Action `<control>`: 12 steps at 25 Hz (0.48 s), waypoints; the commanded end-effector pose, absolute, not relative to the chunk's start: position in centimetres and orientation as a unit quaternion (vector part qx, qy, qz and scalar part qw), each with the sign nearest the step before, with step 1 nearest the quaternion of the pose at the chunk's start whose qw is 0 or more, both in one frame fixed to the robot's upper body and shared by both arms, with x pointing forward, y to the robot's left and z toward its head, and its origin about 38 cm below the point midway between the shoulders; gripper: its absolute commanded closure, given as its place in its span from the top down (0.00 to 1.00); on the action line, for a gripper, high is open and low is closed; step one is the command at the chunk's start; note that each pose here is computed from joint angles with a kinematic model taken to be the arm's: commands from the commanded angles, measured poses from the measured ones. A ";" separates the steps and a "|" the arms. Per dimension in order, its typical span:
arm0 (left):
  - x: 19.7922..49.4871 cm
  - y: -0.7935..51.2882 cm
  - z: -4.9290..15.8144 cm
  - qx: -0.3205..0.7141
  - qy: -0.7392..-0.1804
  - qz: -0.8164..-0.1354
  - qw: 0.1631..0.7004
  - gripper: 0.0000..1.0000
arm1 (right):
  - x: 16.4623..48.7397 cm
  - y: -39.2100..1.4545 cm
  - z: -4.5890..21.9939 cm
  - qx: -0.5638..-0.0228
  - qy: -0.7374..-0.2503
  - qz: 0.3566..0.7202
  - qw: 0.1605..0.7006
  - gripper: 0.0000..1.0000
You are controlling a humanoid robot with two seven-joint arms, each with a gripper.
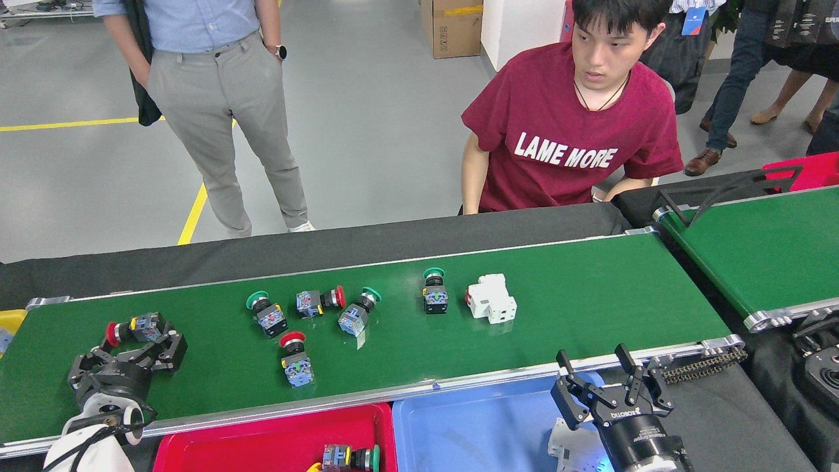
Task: Pick switch part from conveyor to tray
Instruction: 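Grasp a second white breaker block on the belt with the right gripper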
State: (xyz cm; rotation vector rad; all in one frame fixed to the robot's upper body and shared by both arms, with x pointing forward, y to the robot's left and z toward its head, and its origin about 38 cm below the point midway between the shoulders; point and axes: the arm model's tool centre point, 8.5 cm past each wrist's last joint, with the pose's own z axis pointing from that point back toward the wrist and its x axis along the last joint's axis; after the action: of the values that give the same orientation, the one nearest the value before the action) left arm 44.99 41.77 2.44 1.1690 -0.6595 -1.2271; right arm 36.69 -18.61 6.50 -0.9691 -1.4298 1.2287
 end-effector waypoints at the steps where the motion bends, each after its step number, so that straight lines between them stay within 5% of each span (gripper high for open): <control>1: 45.7 41.2 2.7 0.524 -0.265 -0.529 0.613 0.84 | 37.9 -16.6 7.3 -0.404 -0.587 0.505 0.488 0.96; 4: 46.0 40.4 2.8 0.539 -0.273 -0.533 0.593 0.46 | 39.6 -13.0 7.4 -0.404 -0.576 0.518 0.487 0.96; 8: 46.4 38.5 3.9 0.547 -0.364 -0.541 0.525 0.11 | 40.7 -9.9 6.9 -0.402 -0.557 0.536 0.491 0.96; 12: 44.7 35.8 6.0 0.512 -0.450 -0.582 0.443 0.11 | 40.9 -10.6 6.3 -0.417 -0.535 0.528 0.511 0.96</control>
State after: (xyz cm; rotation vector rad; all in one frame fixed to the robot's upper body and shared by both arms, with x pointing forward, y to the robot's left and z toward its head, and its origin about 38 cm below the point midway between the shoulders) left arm 44.76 36.56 4.60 1.2798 -1.0044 -1.3847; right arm 40.13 -10.38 5.33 -0.9690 -1.2950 1.3080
